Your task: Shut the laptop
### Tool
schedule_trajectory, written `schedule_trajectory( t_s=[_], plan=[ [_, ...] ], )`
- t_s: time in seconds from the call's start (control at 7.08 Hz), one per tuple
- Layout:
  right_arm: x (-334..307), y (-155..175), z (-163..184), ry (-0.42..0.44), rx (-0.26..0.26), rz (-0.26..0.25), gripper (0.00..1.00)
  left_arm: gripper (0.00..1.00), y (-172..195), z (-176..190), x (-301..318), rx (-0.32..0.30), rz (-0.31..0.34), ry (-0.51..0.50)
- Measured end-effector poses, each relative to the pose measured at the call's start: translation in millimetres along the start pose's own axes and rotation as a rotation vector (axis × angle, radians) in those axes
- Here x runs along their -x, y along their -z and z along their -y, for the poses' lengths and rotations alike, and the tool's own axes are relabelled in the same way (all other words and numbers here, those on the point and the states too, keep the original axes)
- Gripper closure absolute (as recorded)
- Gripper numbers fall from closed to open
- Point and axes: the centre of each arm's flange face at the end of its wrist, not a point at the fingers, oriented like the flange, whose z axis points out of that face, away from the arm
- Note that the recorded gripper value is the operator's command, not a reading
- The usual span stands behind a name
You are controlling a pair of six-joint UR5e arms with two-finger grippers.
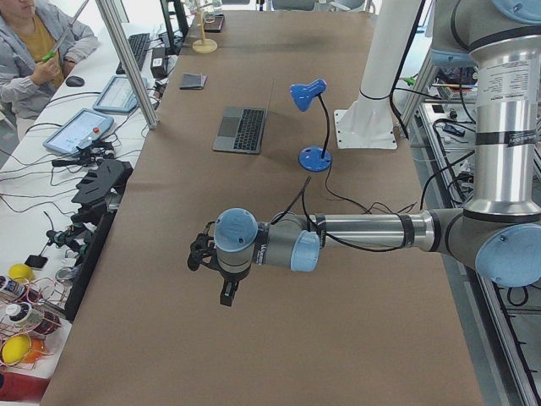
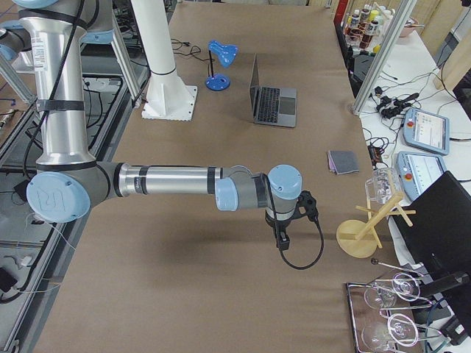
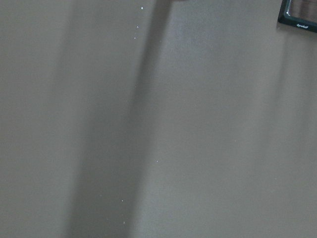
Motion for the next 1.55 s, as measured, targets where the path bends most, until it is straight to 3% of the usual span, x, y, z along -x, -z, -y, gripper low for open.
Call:
schedule_trajectory(
  t_s=[1.55],
  plan=[
    [-2, -4, -6, -0.015, 0.007, 0.005, 0.00, 0.03, 0, -14, -3, -0.010, 0.013, -0.015]
  ],
)
